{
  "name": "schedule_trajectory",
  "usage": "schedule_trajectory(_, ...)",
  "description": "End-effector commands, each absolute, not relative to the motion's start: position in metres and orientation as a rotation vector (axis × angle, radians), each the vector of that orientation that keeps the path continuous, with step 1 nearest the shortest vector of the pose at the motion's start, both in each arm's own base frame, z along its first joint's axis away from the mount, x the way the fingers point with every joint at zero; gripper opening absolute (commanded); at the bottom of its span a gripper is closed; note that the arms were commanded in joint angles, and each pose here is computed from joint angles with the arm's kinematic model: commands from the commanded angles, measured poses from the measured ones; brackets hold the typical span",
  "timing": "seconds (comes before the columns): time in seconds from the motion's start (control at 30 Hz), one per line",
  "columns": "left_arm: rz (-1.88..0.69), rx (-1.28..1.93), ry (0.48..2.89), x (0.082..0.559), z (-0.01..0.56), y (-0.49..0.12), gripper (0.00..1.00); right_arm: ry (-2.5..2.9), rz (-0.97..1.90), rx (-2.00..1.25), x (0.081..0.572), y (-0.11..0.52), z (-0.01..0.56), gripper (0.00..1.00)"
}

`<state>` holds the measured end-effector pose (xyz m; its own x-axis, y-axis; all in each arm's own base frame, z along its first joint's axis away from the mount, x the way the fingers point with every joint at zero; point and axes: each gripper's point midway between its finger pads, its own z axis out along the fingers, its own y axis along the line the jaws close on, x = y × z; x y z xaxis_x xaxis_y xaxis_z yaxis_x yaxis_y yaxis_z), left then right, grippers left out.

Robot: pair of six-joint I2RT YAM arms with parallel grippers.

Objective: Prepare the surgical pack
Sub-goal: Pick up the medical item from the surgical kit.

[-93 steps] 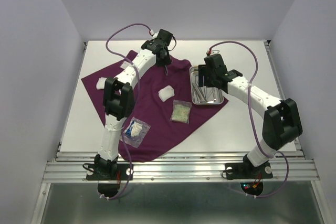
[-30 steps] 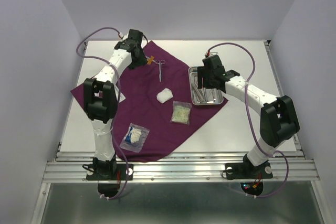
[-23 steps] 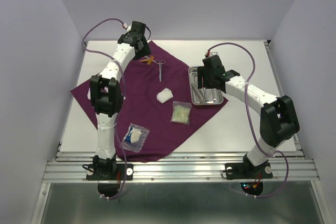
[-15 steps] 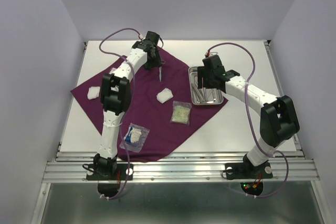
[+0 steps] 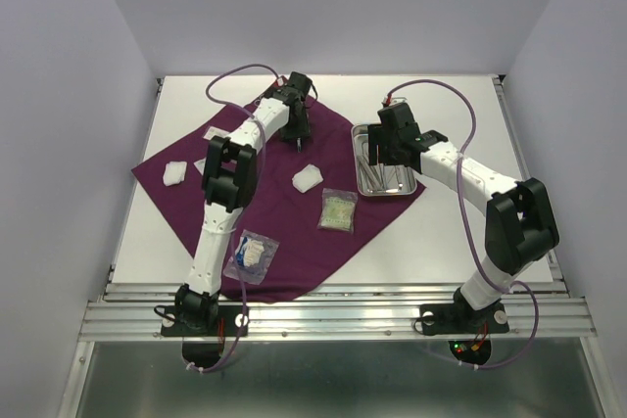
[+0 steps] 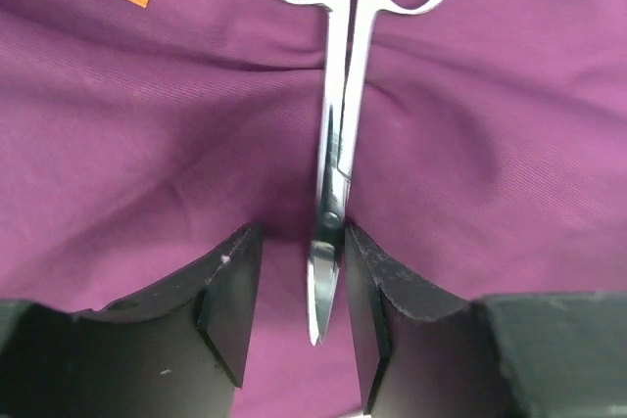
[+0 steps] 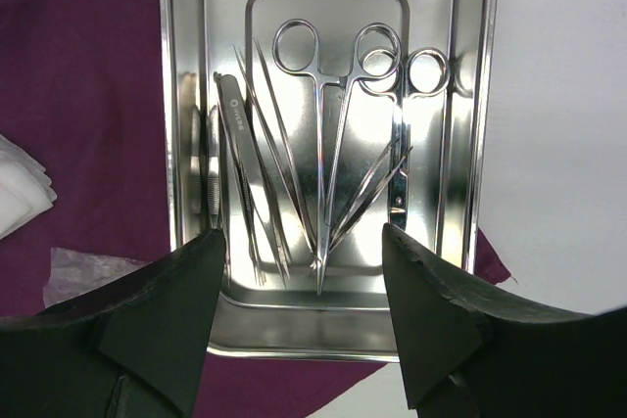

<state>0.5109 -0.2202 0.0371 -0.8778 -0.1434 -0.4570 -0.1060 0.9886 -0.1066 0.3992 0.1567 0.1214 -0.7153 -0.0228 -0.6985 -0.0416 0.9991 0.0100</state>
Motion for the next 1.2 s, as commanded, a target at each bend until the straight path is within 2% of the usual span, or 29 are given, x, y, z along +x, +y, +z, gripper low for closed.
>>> schedule_trajectory(0.0, -0.034, -0.119, 2.618, 0.518, 0.049, -0.212, 0.49, 2.334, 0.045, -0.026, 0.408, 0.158, 0.133, 0.70)
schedule_trajectory(0.13, -0.014, -0.098, 2.633, 0.517, 0.040, -0.211, 0.44, 2.337, 0.048, -0.026, 0.408, 0.159, 0.132, 0.70)
schedule_trajectory(0.23, -0.008, -0.095, 2.634, 0.516, 0.039, -0.211, 0.36, 2.335, 0.050, -0.022, 0.408, 0.159, 0.133, 0.70)
schedule_trajectory(0.47, -0.037, -0.072, 2.569, 0.518, 0.074, -0.218, 0.12, 2.335, 0.055, -0.022, 0.408, 0.160, 0.134, 0.70)
schedule_trajectory(0.63, -0.073, -0.052, 2.536, 0.514, 0.100, -0.222, 0.05, 2.335, 0.059, -0.017, 0.407, 0.160, 0.135, 0.70)
schedule_trajectory(0.67, -0.080, -0.053, 2.527, 0.513, 0.106, -0.222, 0.01, 2.337, 0.059, -0.016, 0.407, 0.160, 0.134, 0.70)
schedule_trajectory(0.97, -0.158, -0.060, 2.463, 0.504, 0.153, -0.227, 0.00, 2.334, 0.068, -0.013, 0.406, 0.160, 0.136, 0.70)
schedule_trajectory(1.17, -0.217, -0.035, 2.460, 0.494, 0.162, -0.239, 0.00, 2.337, 0.070, -0.011, 0.405, 0.160, 0.135, 0.70)
